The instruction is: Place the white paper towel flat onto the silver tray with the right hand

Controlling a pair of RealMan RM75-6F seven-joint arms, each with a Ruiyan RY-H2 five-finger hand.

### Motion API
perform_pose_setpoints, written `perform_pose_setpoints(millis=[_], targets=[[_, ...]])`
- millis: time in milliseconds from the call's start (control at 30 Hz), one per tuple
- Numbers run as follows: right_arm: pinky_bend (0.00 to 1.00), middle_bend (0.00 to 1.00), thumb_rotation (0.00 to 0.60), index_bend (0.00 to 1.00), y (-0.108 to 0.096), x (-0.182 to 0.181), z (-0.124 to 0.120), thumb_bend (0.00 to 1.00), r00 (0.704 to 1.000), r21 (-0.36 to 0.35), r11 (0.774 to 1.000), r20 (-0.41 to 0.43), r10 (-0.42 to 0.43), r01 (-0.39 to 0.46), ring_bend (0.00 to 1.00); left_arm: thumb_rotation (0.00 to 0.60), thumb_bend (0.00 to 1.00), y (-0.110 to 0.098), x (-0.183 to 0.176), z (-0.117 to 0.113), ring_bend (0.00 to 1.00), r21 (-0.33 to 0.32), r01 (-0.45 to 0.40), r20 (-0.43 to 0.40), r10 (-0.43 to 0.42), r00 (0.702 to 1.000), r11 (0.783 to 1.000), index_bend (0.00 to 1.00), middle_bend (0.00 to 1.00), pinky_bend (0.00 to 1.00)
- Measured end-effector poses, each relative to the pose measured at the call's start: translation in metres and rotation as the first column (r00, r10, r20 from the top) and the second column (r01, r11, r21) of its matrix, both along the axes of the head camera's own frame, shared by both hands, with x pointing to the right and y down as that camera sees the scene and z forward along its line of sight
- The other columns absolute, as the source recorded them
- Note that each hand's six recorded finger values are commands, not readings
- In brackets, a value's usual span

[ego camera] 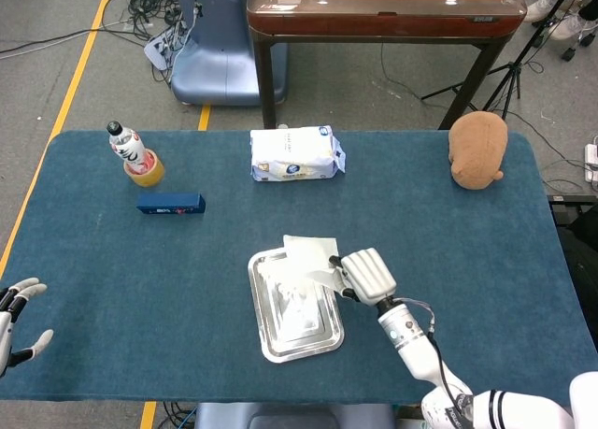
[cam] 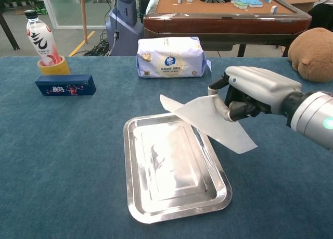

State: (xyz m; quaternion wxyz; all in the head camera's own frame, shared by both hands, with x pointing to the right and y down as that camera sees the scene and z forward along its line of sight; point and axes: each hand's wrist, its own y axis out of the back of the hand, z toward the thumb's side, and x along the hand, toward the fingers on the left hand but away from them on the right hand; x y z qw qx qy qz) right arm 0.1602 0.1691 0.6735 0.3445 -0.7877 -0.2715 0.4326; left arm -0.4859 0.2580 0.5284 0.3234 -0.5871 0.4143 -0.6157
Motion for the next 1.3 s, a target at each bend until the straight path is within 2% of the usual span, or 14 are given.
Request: perform_pose_setpoints(millis=[400,733,1000,1200,1300], targets=[[1.0,1.0,0.6,0.57,0.007,-0.027,-0.002,0.65,0.999,-0.017,0.999,0.025,-0.043,0.043,1.0,0.6,0.23,0.0,0.0,-0.001,0.2,0.003,-0.001,-0.002,0.001,1.0,1.0,0.26,0.22,0.46],[1.0,1.0,0.6,0.57,0.014,-0.037,0.001,0.65,0.999,-0.041,0.998,0.019,-0.043,0.043,1.0,0.6,0.23,0.0,0.0,-0.001,0.2,0.002,-0.002,-0.003,0.002,1.0,1.0,0.26,0.22,0.46],[1.0,1.0,0.6,0.57,0.019,-0.042,0.003,0.61,0.999,-0.058,0.997,0.022,-0.043,0.044,1.0,0.6,0.23,0.0,-0.001,-0.002,0.2,0.003,0.0,-0.003,0.0,1.0,1.0,0.26,0.22,0.46],[1.0,1.0,0.6,0.51,0.021,-0.043,0.004,0.42,0.999,-0.066,0.997,0.018,-0.046,0.047,1.0,0.6,0.23,0.0,-0.001,-0.002,0.2,0.004,0.001,-0.003,-0.001,1.0,1.0,0.26,0.22,0.46],[1.0,1.0,0.6,0.45,0.022,-0.043,0.004,0.25,0.999,-0.071,0.996,0.015,-0.048,0.049,1.0,0.6,0.23,0.0,-0.001,-0.002,0.2,0.004,0.002,-0.003,-0.002,1.0,1.0,0.26,0.22,0.46]])
